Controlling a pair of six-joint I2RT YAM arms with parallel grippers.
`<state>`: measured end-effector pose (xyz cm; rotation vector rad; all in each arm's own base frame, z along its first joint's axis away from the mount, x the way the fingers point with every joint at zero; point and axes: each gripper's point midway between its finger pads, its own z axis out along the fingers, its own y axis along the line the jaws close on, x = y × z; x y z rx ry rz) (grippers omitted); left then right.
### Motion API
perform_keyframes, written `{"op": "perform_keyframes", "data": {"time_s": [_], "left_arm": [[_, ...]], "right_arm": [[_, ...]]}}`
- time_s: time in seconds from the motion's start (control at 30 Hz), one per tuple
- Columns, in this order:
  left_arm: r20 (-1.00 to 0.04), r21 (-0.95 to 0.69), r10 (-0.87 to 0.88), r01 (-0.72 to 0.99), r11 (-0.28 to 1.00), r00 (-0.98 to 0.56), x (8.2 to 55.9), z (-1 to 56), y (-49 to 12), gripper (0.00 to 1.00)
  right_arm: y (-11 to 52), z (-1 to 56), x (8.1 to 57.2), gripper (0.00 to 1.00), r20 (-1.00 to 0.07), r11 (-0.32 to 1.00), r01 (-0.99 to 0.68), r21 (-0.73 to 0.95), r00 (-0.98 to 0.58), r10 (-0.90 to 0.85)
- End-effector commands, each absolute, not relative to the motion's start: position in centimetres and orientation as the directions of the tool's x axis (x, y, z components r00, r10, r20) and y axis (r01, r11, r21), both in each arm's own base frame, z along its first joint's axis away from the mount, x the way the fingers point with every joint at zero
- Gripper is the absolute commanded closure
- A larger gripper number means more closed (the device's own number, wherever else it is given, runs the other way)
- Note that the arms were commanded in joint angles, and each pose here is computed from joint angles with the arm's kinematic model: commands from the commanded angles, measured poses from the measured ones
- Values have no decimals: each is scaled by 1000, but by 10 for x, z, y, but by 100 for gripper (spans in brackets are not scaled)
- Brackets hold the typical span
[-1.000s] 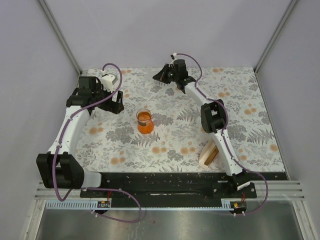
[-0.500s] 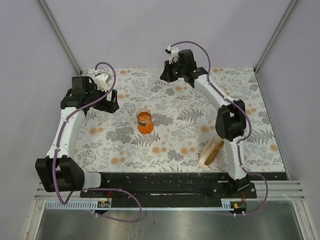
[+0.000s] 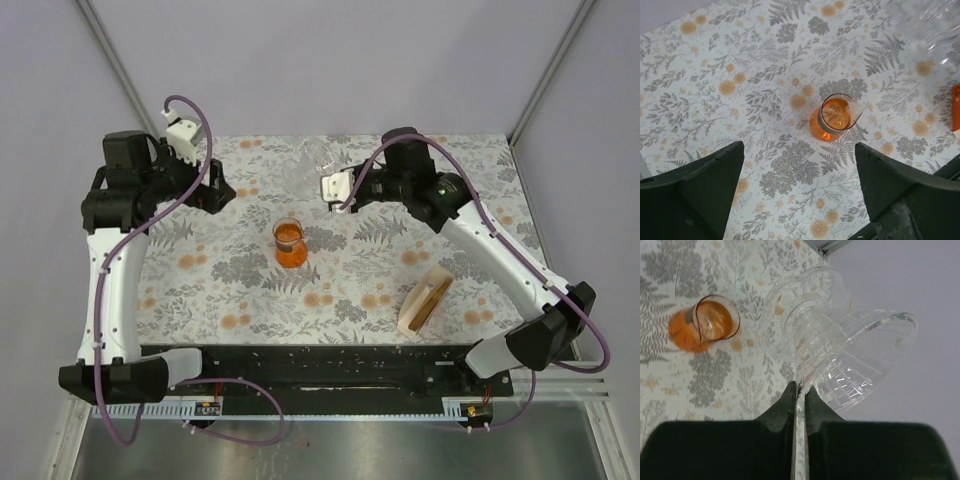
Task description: Place the coffee filter in the dripper
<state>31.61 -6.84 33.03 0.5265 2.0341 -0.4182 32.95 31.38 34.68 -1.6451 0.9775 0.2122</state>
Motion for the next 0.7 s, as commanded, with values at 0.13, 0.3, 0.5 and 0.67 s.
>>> {"op": "perform_keyframes", "data": {"time_s": [0.13,0.3,0.5,0.67], "left_arm": [[-940,-114,140,670,733,-312,261,398,-104,1],[-950,-22,220,753,657,-220,247,393,-112,1],[-871,294,487,857,422,59,232,360,-109,1],[-894,266,445,857,442,47,231,377,-115,1]], "right_arm": [[319,344,302,100,-203,-358,-438,-824,820,-536],[333,340,292,100,-15,-484,-305,-820,857,-515],[341,341,295,100,185,-581,-150,-800,860,-477],[355,333,297,100,290,-644,-64,-762,857,-427]]}}
